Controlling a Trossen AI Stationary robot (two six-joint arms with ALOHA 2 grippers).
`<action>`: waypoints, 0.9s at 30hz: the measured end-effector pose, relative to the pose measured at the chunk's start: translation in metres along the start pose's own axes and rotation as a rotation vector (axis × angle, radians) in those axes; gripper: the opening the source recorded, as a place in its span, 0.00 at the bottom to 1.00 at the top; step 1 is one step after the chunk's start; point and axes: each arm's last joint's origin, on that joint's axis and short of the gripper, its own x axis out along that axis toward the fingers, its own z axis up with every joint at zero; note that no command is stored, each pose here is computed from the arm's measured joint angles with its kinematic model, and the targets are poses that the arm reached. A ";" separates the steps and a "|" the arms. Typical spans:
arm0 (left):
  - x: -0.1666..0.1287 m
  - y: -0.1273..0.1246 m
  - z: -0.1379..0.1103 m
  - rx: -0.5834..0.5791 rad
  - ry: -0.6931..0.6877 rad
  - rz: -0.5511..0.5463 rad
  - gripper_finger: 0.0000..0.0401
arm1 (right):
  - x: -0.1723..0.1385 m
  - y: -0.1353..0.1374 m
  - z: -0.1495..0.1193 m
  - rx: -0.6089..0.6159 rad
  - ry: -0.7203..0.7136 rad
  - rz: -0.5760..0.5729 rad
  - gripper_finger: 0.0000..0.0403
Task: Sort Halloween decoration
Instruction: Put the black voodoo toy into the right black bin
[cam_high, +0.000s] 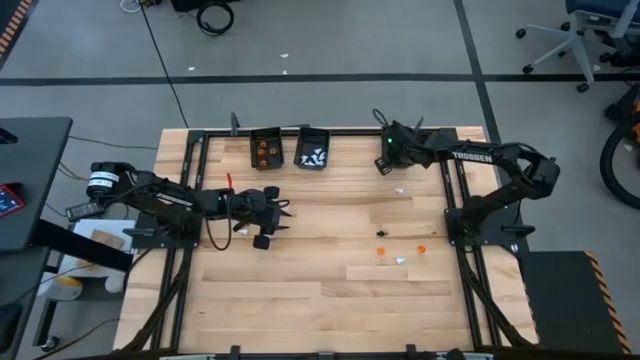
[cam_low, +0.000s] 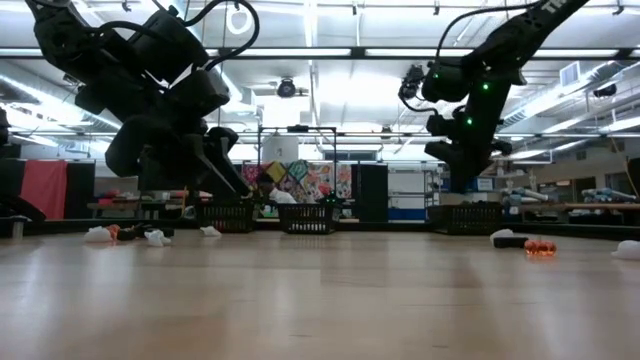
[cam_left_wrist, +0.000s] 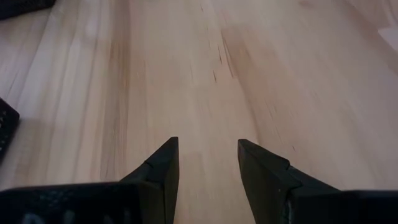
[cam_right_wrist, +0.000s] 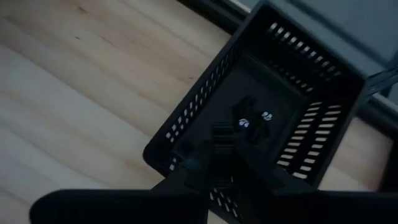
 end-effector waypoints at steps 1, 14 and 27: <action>0.000 0.000 0.000 0.000 0.003 -0.001 0.36 | 0.001 -0.002 0.000 0.013 0.008 0.016 0.17; 0.000 0.000 0.000 0.000 0.004 -0.001 0.36 | -0.005 0.004 0.001 -0.033 0.006 0.121 0.34; 0.000 0.000 0.000 -0.002 0.004 -0.001 0.36 | -0.055 0.093 -0.060 -0.529 0.046 0.428 0.34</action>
